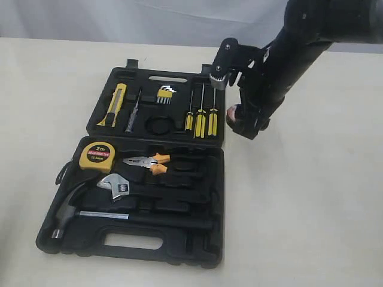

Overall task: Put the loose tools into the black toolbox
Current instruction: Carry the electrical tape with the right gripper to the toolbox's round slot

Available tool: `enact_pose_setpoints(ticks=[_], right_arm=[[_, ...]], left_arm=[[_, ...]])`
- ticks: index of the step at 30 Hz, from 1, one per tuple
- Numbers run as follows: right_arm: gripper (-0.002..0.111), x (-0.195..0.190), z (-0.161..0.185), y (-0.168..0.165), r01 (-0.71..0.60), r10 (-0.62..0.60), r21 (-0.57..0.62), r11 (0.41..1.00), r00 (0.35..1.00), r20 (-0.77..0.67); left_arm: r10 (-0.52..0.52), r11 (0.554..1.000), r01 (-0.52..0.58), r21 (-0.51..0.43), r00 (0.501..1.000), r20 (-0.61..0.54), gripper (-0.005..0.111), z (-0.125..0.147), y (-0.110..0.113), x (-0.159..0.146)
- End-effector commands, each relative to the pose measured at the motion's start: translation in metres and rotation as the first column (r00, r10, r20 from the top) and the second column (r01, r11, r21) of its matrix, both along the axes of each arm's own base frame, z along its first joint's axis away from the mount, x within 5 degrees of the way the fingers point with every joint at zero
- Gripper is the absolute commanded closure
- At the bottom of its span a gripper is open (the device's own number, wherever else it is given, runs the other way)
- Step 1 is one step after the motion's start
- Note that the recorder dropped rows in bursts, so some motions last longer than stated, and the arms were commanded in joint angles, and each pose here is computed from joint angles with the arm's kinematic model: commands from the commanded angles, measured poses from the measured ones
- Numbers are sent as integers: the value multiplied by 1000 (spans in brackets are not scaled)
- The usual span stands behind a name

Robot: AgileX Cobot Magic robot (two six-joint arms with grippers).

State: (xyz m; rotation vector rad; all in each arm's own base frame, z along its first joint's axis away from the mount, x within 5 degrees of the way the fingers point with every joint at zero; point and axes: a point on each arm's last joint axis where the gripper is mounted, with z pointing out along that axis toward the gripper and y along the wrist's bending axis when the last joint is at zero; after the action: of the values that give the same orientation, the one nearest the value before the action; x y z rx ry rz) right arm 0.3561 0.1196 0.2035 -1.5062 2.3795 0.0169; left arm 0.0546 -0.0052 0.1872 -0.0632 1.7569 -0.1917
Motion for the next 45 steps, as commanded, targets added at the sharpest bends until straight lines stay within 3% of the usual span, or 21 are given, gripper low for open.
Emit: enact_pose_setpoints(ticks=[1, 5, 10, 17, 28, 45], right_arm=[[109, -16, 21, 24, -50, 49, 21, 999, 998, 30], [109, -24, 25, 58, -101, 93, 61, 993, 988, 120], [109, -14, 25, 96, -63, 11, 190, 980, 964, 266], [109, 19, 5, 119, 67, -112, 244, 967, 978, 176], [109, 43, -43, 134, 112, -137, 217, 970, 985, 105], [108, 42, -64, 134, 131, -141, 180, 975, 989, 49]], left_arm=[[-6, 1000, 6, -8, 1000, -3, 107, 1, -1, 0], [-6, 1000, 6, -8, 1000, -3, 107, 1, -1, 0], [-6, 1000, 6, -8, 1000, -3, 107, 1, -1, 0], [-6, 1000, 6, -8, 1000, -3, 107, 1, -1, 0], [-6, 1000, 6, -8, 1000, -3, 107, 1, -1, 0], [-6, 1000, 6, -8, 1000, -3, 107, 1, -1, 0]])
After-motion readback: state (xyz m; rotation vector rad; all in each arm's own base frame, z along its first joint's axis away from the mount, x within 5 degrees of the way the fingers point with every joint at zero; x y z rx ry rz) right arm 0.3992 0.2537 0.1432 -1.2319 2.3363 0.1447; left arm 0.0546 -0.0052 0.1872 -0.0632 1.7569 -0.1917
